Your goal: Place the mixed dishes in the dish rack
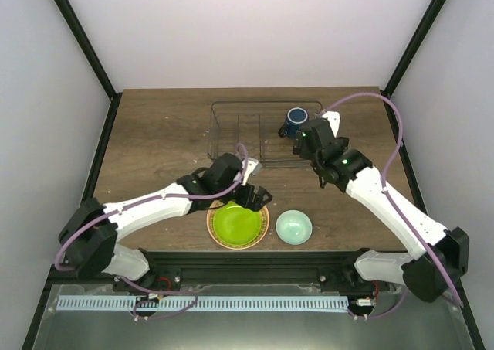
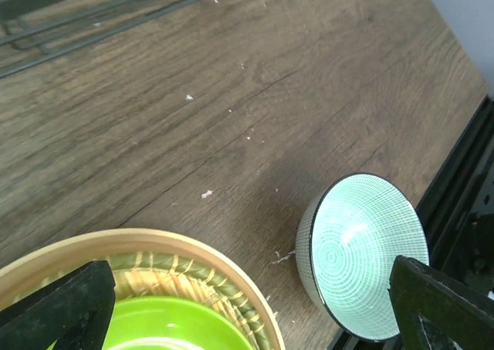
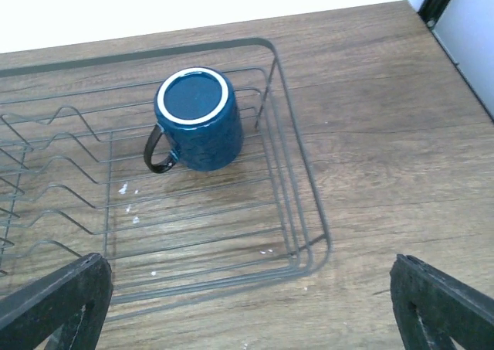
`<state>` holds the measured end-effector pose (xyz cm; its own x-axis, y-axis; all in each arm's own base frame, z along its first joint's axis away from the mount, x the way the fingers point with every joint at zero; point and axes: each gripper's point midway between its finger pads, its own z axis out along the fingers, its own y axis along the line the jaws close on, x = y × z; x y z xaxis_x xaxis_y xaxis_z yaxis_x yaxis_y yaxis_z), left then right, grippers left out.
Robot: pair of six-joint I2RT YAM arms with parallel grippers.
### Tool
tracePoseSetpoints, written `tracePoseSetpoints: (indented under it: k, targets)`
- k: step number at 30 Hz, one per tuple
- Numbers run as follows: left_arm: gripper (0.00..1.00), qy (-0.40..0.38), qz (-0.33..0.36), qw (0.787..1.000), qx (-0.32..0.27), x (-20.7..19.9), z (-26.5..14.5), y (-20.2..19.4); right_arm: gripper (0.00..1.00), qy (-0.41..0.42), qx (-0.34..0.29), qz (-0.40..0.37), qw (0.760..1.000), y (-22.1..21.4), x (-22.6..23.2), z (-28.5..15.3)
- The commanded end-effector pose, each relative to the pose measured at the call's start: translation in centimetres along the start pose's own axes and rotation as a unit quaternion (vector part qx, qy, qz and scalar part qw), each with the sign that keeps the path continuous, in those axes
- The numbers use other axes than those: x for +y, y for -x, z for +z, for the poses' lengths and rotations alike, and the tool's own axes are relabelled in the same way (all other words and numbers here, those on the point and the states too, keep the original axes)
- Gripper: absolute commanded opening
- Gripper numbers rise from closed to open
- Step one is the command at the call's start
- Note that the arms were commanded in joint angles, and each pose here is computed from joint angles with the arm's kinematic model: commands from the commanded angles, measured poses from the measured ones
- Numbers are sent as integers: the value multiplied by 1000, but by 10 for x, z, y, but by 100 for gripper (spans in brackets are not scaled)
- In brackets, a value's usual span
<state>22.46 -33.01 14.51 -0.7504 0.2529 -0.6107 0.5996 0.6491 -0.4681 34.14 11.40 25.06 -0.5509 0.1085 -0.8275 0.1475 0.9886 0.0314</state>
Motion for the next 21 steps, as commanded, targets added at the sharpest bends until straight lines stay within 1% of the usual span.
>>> tracePoseSetpoints:
  k: [1, 5, 10, 14, 18, 21]
  targets:
    - [98, 34, 48, 998, 19, -9, 18, 1, 100, -33, -7, -1, 999, -3, -25, -18]
    - [97, 62, 83, 993, 49, -18, 36, -6, 100, -64, -33, 21, 997, 5, -54, -43]
    - [94, 80, 107, 987, 89, -23, 62, -20, 100, -65, -54, 44, 995, 10, -73, -67]
    - [88, 93, 124, 981, 117, -26, 78, -31, 100, -79, -49, 47, 995, 2, -84, -71]
    - [86, 107, 135, 975, 137, -25, 88, -40, 100, -82, -53, 55, 994, 2, -90, -77]
    - [80, 104, 137, 974, 145, -28, 93, -45, 100, -79, -66, 63, 993, 6, -95, -87]
